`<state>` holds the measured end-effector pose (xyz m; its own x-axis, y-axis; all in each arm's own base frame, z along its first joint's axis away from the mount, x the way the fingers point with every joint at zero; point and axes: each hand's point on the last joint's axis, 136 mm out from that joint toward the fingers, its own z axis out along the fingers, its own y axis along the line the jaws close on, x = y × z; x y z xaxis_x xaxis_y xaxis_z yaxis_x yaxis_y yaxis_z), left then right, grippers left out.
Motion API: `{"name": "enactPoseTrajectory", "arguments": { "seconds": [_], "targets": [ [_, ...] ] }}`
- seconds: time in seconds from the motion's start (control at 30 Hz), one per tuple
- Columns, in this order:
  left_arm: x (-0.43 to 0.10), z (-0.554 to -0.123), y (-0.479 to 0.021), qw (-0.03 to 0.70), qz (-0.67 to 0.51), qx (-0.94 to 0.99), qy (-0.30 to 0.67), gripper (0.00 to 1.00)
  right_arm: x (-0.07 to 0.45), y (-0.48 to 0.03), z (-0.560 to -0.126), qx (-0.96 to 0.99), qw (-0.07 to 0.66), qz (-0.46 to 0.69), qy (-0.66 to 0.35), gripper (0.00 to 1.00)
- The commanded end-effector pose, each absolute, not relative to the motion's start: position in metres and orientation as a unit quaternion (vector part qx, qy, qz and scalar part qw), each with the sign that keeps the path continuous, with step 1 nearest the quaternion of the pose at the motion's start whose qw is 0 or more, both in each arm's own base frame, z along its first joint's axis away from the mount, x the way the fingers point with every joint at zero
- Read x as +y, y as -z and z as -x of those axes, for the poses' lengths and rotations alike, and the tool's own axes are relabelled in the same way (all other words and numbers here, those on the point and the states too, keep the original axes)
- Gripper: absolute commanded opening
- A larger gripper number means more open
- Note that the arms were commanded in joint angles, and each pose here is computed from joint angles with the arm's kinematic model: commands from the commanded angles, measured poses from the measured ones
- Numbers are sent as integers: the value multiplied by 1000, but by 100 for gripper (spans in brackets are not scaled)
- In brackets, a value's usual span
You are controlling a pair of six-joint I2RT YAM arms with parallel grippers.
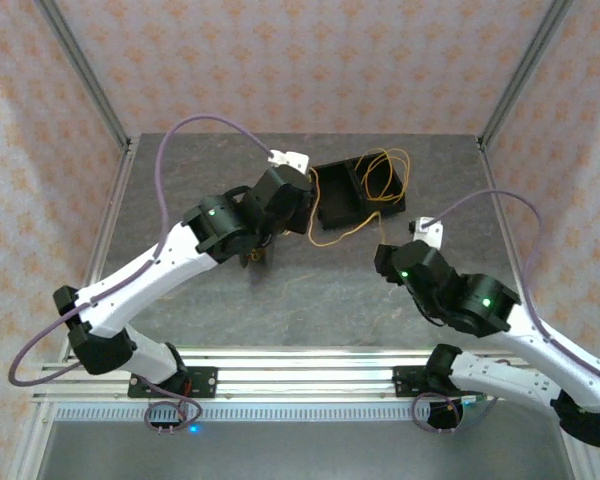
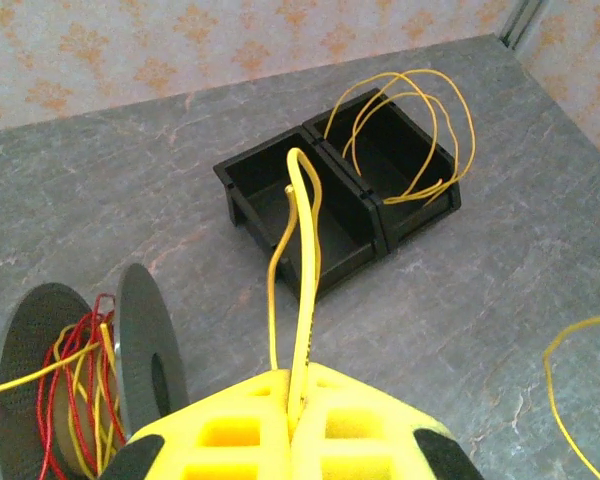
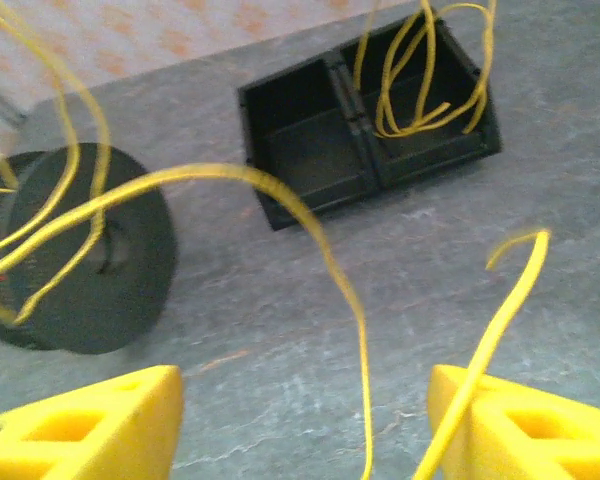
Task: Wrap the cables
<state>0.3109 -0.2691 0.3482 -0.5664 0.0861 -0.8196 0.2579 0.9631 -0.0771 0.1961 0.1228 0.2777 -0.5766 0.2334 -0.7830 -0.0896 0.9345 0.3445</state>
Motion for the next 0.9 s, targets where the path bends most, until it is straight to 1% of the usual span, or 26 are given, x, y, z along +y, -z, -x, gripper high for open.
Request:
{"name": "enactPoseTrajectory", "arguments": {
  "seconds": [0.0, 0.07, 0.23, 0.37, 0.5, 0.6, 0.7, 0.77, 0.87],
  "targets": [
    [-273, -312, -374, 479, -77, 868, 108, 0, 131, -304, -183, 851, 463, -22, -247, 70],
    [-276, -311, -374, 477, -79, 869, 106, 0, 137, -319, -177, 836, 466, -13, -290, 72],
    [-280, -307, -378, 473, -79, 871, 107, 0, 172, -362, -163, 795, 456, 33, -399, 71],
    [-280, -301, -385, 477, -81, 868, 109, 0, 196, -382, -165, 780, 444, 47, -438, 65],
    [-276, -296, -388, 481, -81, 866, 104, 0, 222, -408, -167, 770, 422, 61, -474, 64],
    [-271, -295, -387, 485, -79, 866, 90, 0, 232, -427, -162, 759, 408, 70, -502, 63],
    [-263, -294, -387, 490, -73, 865, 81, 0, 216, -419, -167, 783, 412, 47, -463, 64],
    [-261, -293, -390, 495, -68, 862, 84, 0, 202, -399, -170, 805, 413, 26, -426, 70],
    [-256, -293, -395, 503, -61, 858, 86, 0, 182, -349, -174, 846, 393, -9, -360, 79]
  ]
}}
